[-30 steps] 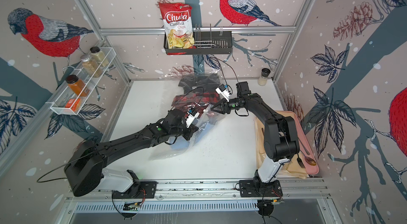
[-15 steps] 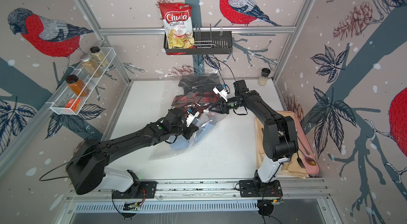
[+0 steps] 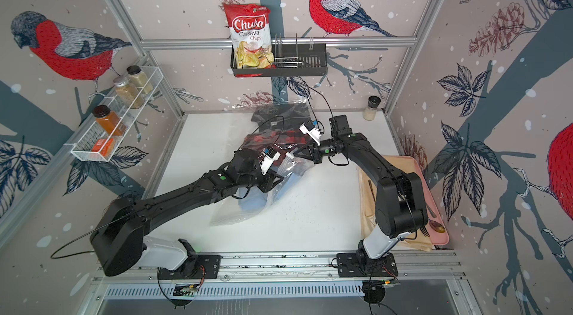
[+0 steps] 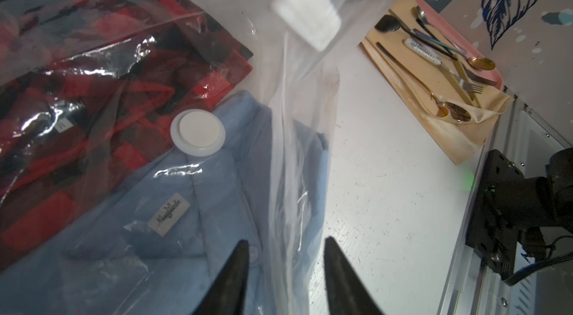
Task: Place the folded shirt into the vacuum bag
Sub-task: Close the vacuum bag at the center of the board.
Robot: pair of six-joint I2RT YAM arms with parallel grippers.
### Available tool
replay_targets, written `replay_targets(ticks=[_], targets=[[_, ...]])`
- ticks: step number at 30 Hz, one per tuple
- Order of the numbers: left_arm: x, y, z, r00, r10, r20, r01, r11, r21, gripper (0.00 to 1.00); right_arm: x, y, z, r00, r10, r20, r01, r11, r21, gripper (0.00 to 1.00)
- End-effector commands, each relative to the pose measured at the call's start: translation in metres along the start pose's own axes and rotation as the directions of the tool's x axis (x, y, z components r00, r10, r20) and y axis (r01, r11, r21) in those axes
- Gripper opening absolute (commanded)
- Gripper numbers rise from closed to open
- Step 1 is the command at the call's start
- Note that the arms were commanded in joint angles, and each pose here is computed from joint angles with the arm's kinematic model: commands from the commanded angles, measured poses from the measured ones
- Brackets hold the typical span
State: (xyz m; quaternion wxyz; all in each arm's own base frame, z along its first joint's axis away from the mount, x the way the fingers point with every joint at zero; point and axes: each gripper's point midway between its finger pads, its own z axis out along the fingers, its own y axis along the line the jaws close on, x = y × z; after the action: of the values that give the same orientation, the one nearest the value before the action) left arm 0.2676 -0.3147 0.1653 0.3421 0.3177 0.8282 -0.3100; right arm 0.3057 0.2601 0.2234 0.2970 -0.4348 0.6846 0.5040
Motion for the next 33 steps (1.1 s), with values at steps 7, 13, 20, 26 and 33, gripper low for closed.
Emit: replay_targets(ticks=[7, 13, 20, 26, 33], targets=[[-0.066, -0.015, -0.004, 0.985, 0.108, 0.136, -0.116, 0.992, 0.051, 0.72, -0.015, 0.003, -0.004, 0.997, -0.037, 0.060, 0.035, 0.999, 0.036, 0.00], [-0.069, -0.011, 0.004, 0.992, 0.106, 0.063, -0.116, 0.974, 0.196, 0.60, -0.012, 0.008, -0.005, 0.998, -0.039, 0.049, 0.038, 0.999, 0.020, 0.00], [-0.073, -0.026, 0.006, 0.989, 0.139, 0.048, -0.147, 0.932, 0.330, 0.32, -0.011, 0.010, -0.005, 0.998, -0.040, 0.044, 0.040, 0.999, -0.001, 0.00], [-0.073, -0.028, 0.008, 0.987, 0.158, 0.039, -0.162, 0.923, 0.350, 0.24, -0.008, 0.008, -0.002, 0.999, -0.031, 0.035, 0.031, 0.999, -0.009, 0.00], [-0.073, -0.029, 0.012, 0.987, 0.160, 0.032, -0.160, 0.918, 0.362, 0.11, -0.006, 0.008, -0.002, 0.999, -0.027, 0.032, 0.027, 1.000, -0.010, 0.00]])
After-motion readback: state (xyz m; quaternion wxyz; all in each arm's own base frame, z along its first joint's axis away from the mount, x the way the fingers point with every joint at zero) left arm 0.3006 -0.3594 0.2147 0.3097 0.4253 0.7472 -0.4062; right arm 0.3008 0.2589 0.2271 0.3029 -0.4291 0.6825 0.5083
